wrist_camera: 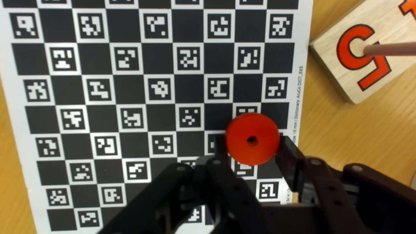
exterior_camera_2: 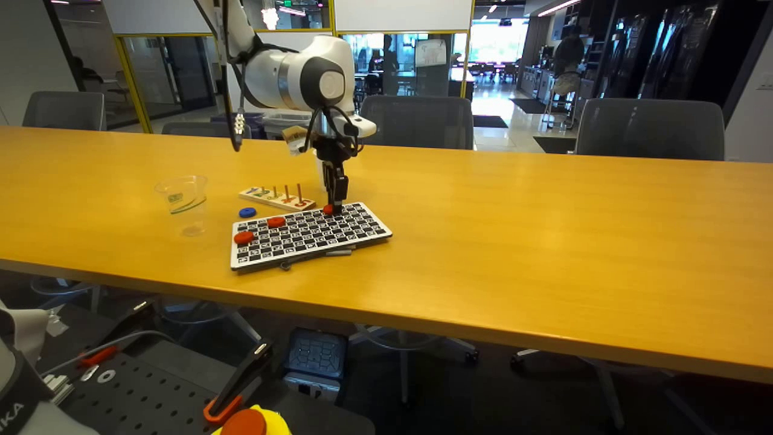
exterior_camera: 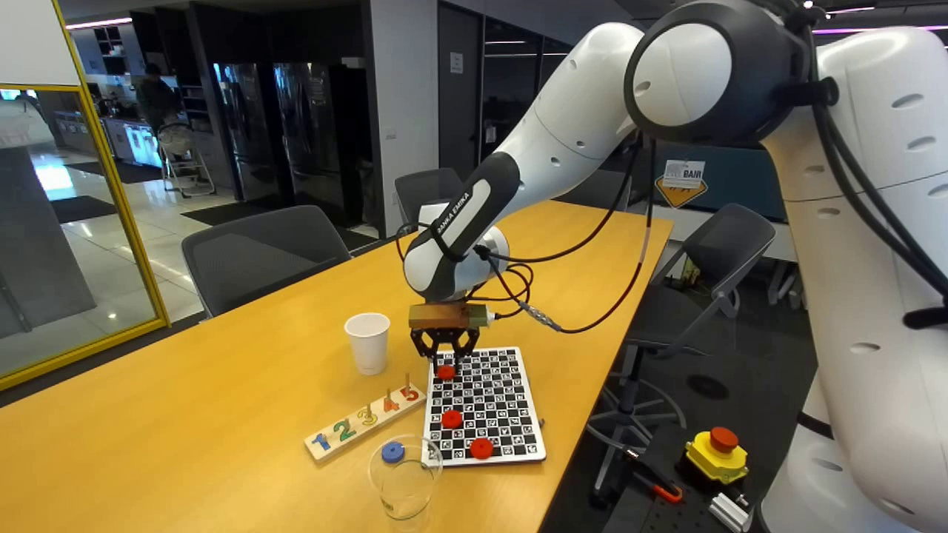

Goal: Place the orange rings inside the white cup then put the blue ring in the clear cup

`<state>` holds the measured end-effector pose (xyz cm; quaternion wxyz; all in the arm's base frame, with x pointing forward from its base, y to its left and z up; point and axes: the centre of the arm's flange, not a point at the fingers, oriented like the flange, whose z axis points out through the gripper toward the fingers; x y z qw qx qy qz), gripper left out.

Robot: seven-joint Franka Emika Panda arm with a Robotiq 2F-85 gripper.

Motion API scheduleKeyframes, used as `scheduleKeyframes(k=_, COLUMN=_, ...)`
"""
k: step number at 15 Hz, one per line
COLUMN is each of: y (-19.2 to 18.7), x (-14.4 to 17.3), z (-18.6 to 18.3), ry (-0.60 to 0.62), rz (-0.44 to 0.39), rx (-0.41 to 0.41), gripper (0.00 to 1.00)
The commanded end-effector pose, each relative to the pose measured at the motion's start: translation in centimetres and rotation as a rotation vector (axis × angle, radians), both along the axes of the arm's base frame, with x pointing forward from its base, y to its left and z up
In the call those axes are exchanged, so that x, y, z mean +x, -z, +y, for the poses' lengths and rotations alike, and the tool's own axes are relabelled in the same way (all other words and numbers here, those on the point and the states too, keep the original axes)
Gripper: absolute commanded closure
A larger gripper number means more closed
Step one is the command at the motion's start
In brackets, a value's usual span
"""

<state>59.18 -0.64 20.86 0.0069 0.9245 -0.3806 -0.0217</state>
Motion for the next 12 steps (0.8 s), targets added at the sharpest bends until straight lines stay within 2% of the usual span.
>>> scheduleKeyframes(k=1, y=-3.9, x=0.8, z=0.3, ry=-0.009, rz=-0.041, rx=-0.019, gripper=0.77)
scheduleKeyframes(k=7, y=-11.2, x=3.2, z=2.5, ry=-0.073, rz=-0.171, rx=-0.057, gripper=0.77)
scheduleKeyframes(k=12, y=-13.8, x=6.0, z=5.7, ry=-0.143, rz=-0.213, rx=-0.057, gripper=0.77)
